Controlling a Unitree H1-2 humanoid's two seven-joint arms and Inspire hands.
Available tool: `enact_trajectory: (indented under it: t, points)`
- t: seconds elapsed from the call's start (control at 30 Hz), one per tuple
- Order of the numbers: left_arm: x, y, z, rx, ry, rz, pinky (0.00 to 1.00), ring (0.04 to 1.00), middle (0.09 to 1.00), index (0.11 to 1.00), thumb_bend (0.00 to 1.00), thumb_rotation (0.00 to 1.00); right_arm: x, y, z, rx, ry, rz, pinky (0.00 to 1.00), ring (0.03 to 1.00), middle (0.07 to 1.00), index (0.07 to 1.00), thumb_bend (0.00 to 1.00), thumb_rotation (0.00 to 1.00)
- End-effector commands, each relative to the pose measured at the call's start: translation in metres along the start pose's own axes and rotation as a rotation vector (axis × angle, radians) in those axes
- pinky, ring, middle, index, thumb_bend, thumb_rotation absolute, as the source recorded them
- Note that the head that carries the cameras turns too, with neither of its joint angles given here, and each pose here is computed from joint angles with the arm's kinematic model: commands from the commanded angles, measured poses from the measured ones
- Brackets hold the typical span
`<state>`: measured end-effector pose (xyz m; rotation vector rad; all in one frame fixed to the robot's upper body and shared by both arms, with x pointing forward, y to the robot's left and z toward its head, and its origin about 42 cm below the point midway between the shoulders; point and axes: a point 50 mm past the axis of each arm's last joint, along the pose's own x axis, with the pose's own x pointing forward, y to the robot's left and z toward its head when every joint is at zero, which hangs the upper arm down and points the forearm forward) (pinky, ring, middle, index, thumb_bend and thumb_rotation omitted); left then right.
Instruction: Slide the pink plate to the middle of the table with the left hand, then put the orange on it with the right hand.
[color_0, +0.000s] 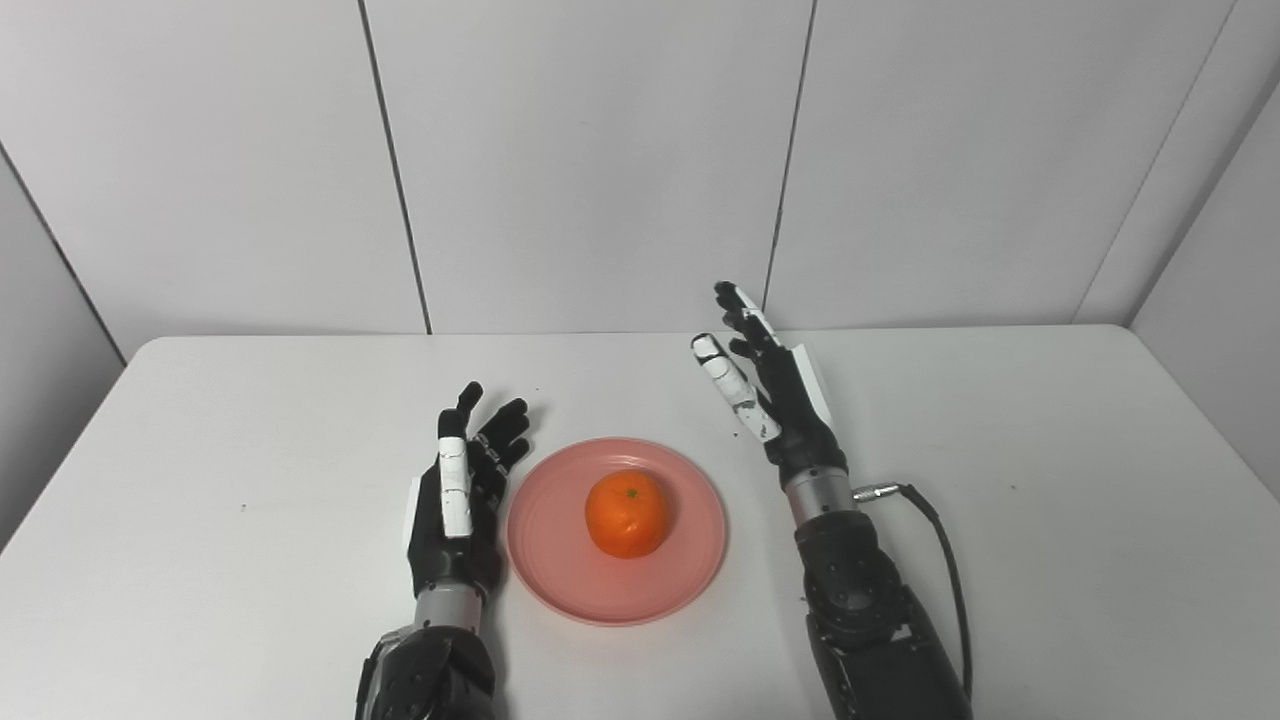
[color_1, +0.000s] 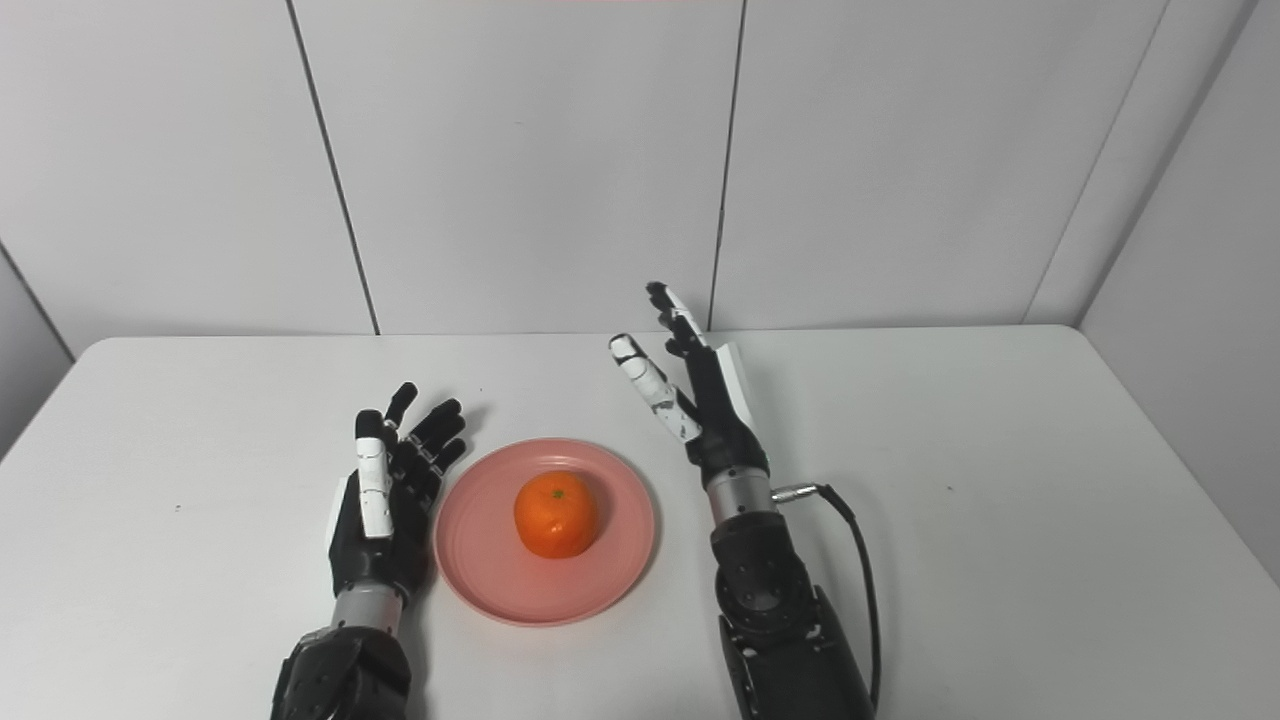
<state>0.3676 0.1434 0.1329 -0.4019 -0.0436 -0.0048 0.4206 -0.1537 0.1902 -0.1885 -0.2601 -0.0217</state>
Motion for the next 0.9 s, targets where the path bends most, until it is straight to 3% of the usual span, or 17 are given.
enact_trajectory:
  t: [0.0,0.17,0.33,0.43,0.63,0.87]
  points:
    - [0.011,0.008,0.003,0.026,-0.007,0.027,0.87,0.859,0.843,0.910,0.91,0.86,0.004,0.005,0.001,0.141,0.042,-0.074,0.95,0.935,0.927,0.930,0.86,1.00]
    - [0.025,0.015,0.005,0.093,-0.051,0.040,0.90,0.881,0.905,0.916,0.95,0.84,-0.011,-0.001,-0.032,0.221,0.142,-0.138,1.00,0.989,0.966,0.985,0.88,1.00]
    - [0.029,0.018,0.003,0.190,-0.062,0.034,0.99,0.943,0.962,0.953,0.91,0.90,-0.031,0.000,-0.064,0.273,0.219,-0.177,1.00,0.988,0.967,0.972,0.89,1.00]
    - [0.031,0.019,0.001,0.194,-0.049,0.025,1.00,0.978,0.991,0.974,0.91,0.89,-0.039,0.003,-0.078,0.316,0.245,-0.187,1.00,0.999,0.974,0.974,0.81,1.00]
    - [0.030,0.021,-0.003,0.217,-0.026,0.016,1.00,1.000,1.000,0.999,0.92,0.91,-0.049,0.011,-0.091,0.370,0.281,-0.184,1.00,0.997,0.971,0.986,0.81,1.00]
    - [0.029,0.020,-0.004,0.232,-0.015,0.019,1.00,1.000,1.000,1.000,0.93,0.93,-0.051,0.013,-0.092,0.308,0.267,-0.139,1.00,0.997,0.963,0.966,0.81,1.00]
